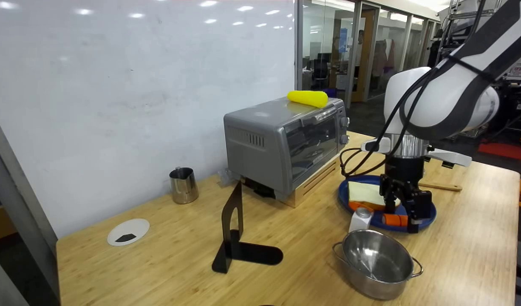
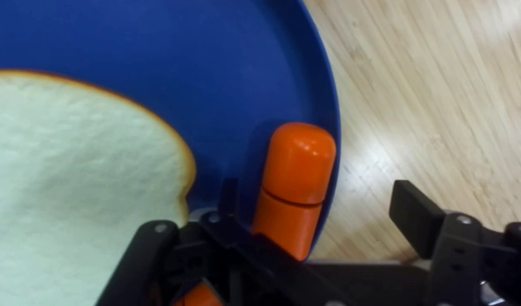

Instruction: Take the lid off the pot, put it on the table, take half a carrot from the plate, put it in the pot then cover the pot with the lid

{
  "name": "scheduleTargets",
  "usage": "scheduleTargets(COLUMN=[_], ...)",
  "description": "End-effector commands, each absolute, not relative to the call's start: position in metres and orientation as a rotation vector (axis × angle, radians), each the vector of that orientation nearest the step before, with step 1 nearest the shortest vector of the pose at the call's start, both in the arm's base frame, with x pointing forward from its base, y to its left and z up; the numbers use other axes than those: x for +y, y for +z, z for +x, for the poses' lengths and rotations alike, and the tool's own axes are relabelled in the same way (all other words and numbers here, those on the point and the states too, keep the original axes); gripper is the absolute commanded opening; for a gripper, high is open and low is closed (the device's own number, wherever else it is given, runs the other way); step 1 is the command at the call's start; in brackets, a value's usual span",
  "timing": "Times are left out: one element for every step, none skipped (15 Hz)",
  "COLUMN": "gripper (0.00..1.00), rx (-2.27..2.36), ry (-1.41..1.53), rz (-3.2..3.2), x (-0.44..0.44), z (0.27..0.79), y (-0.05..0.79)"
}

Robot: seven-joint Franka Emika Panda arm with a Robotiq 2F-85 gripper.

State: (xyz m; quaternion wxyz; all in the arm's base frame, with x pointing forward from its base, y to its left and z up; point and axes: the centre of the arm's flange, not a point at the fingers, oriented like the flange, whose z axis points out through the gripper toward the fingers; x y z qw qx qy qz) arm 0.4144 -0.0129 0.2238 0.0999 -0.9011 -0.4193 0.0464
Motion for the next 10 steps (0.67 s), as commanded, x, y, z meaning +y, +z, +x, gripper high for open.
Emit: scheduleTargets(gripper=[0.59,0.52,0.45,0.38,0.31,0.24,0.18,0.12,0.12,0.12], rx=[-1.251,-1.251,-1.253,-1.253,-1.253,-1.254,-1.255,-1.255,-1.257,-1.261], ry=[0.11,0.11,0.11,0.108,0.109,0.111,0.112,0.11,0.111,0.113], rz=[-2.65,-2.65,-2.649,-2.649,-2.65,-2.65,-2.65,-2.651,-2.649,-2.648], x=[-0.018,-0.0184,-0.0186,-0.0189,-0.0192,-0.0194,-0.0194,-0.0195,-0.0194,-0.0188], z=[0.4212,0.4212,0.4212,0.4212,0.421,0.4207,0.4207,0.4211,0.4211,0.421], y=[0.2158,0.2159,0.2162,0.2165,0.2165,0.2163,0.2165,0.2174,0.2174,0.217])
